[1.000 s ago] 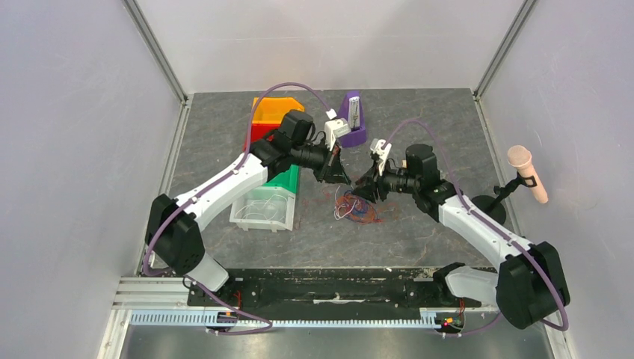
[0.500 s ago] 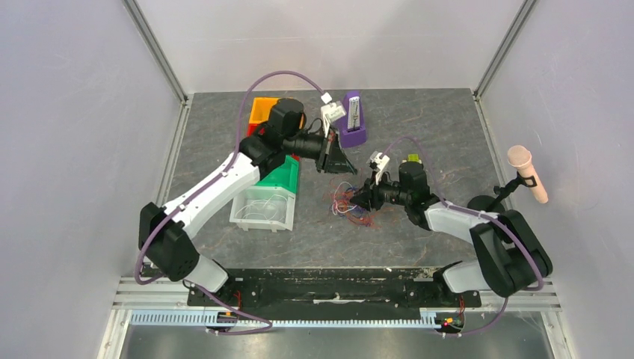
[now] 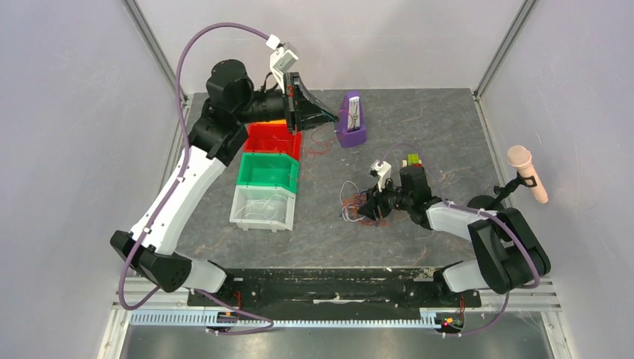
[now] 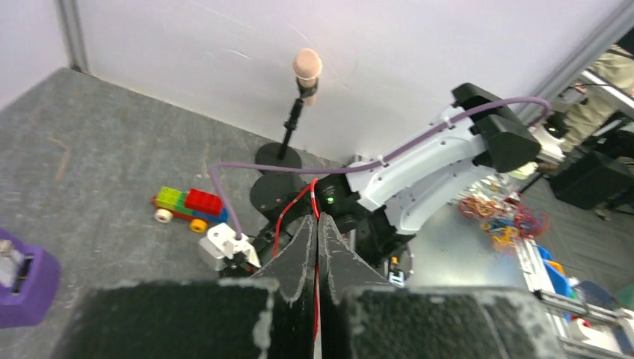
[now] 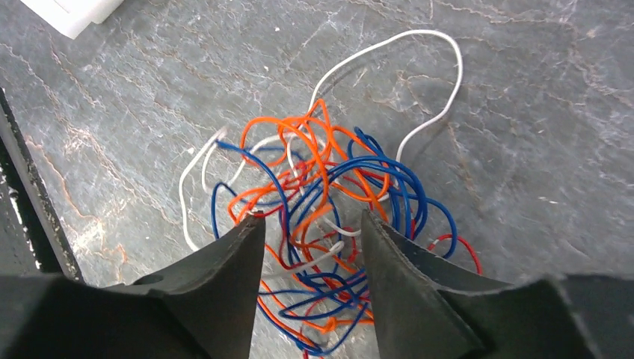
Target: Untangle the cables
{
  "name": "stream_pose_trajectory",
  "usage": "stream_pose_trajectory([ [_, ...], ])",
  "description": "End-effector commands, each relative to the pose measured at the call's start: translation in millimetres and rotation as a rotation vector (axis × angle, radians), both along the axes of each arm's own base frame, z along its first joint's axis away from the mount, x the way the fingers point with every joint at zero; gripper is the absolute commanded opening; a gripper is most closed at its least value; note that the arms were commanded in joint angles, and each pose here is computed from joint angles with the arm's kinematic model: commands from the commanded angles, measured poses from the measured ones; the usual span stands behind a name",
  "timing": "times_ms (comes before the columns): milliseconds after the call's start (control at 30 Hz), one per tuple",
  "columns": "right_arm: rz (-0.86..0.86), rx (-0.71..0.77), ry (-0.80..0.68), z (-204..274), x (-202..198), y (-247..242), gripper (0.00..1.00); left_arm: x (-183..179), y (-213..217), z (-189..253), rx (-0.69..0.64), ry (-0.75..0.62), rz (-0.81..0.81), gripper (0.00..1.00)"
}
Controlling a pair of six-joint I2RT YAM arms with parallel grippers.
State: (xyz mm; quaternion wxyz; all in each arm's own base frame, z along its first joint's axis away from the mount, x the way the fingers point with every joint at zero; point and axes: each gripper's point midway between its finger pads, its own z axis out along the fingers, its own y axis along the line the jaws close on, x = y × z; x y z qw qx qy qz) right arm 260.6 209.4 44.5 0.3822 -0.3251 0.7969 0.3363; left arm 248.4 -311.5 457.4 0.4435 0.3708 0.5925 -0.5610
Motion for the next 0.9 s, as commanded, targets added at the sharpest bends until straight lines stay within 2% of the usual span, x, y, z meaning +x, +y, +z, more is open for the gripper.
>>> stream_pose_trajectory([
  [0, 0.039, -0.028, -0.086, 36.3, 16.7, -0.5, 0.57, 38.0, 14.8, 8.6, 0.028, -0.104, 0.187, 0.02],
  [167, 0.036, -0.051, -0.052, 55.5, 15.4, -2.9, 0.77, 101.2, 42.9, 1.2, 0.087, -0.147, 0.354, 0.02],
  [267, 0.021, -0.084, -0.014, 60.8, 12.8, -7.7, 0.87, 125.2, 56.0, -9.8, 0.140, -0.190, 0.367, 0.02],
  [300, 0.018, -0.093, -0.014, 64.1, 13.8, -8.9, 0.93, 130.8, 60.0, -12.7, 0.151, -0.200, 0.369, 0.02],
  [367, -0.001, -0.112, -0.011, 68.2, 14.7, -12.6, 0.98, 145.5, 69.8, -21.2, 0.176, -0.221, 0.393, 0.02],
  [633, -0.030, -0.157, -0.040, 77.9, 14.5, -28.3, 0.98, 207.2, 119.0, -69.9, 0.250, -0.321, 0.474, 0.02],
  [867, -0.052, -0.183, -0.035, 76.3, 14.6, -40.8, 0.98, 225.0, 153.1, -141.6, 0.294, -0.259, 0.436, 0.02],
])
